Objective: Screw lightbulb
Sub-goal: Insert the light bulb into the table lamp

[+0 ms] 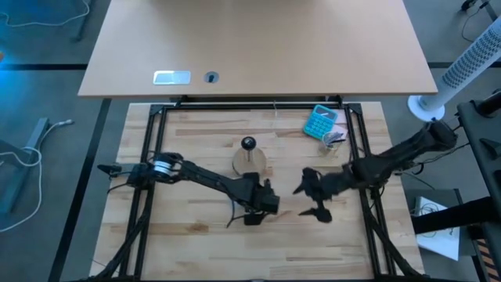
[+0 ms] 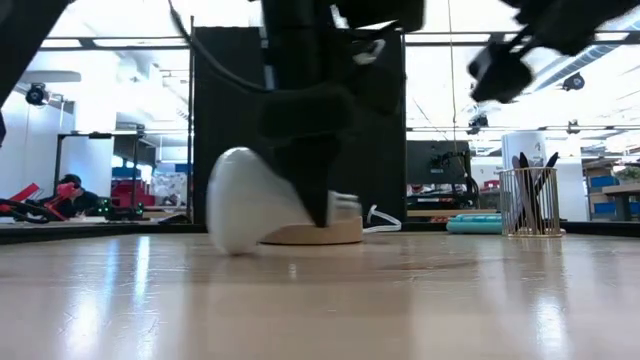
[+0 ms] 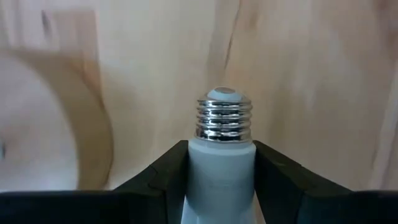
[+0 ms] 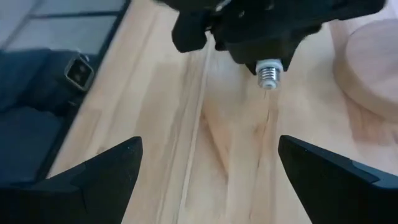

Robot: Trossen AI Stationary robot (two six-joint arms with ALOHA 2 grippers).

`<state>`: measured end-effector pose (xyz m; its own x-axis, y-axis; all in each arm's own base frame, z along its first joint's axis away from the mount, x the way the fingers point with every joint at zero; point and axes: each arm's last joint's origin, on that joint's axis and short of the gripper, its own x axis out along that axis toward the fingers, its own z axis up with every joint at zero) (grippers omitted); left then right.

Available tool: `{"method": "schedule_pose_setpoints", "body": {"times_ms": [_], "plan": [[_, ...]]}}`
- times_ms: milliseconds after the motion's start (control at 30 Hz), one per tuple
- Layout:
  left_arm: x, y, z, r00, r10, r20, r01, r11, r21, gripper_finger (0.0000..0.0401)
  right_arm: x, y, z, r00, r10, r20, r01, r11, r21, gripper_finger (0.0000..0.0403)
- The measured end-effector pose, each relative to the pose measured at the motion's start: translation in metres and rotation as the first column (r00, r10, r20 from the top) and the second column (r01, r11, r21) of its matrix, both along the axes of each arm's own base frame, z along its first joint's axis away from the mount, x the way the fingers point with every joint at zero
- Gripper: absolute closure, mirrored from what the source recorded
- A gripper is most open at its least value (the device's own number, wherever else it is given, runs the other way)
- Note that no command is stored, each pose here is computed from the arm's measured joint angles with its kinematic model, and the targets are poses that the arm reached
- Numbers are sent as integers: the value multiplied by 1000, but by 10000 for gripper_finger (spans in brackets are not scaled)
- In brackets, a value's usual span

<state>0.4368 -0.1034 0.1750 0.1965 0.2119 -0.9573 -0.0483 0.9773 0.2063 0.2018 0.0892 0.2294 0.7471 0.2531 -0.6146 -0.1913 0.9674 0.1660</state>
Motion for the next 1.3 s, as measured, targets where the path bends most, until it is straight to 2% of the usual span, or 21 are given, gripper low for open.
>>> {"method": "schedule_pose_setpoints", "body": {"times_ms": [133, 233, 300, 567, 700, 1000, 1100, 1200, 1300], "plan": [[16, -4, -9, 999, -34, 4, 34, 999, 4, 256, -2, 15, -12, 993, -118, 27, 120, 988, -94, 32], [22, -6, -15, 998, -70, -2, 70, 997, 11, 256, 4, 17, -27, 973, -227, 45, 231, 956, -182, 32], [25, -6, -16, 996, -90, -1, 90, 996, 15, 256, 11, 18, -38, 964, -264, 37, 265, 937, -227, 32], [24, -3, -13, 993, -117, 4, 117, 993, 19, 244, 31, 29, -77, 965, -262, -14, 248, 929, -275, 32], [24, -2, -12, 994, -113, 11, 112, 993, 37, 220, 38, 33, -88, 969, -244, -25, 230, 938, -259, 32], [23, -5, -5, 991, -133, 24, 132, 990, 42, 163, 45, 34, -103, 968, -248, -39, 227, 932, -283, 32], [19, -6, 9, 989, -142, 41, 139, 988, 71, 150, 54, 34, -97, 969, -248, -20, 233, 931, -282, 32], [8, -11, 38, 988, -128, 90, 115, 984, 138, 144, 72, 31, -89, 967, -254, 11, 246, 925, -288, 32], [-8, -18, 71, 984, -105, 142, 85, 987, 135, 143, 94, 26, -84, 968, -249, 17, 243, 927, -287, 32]]}}
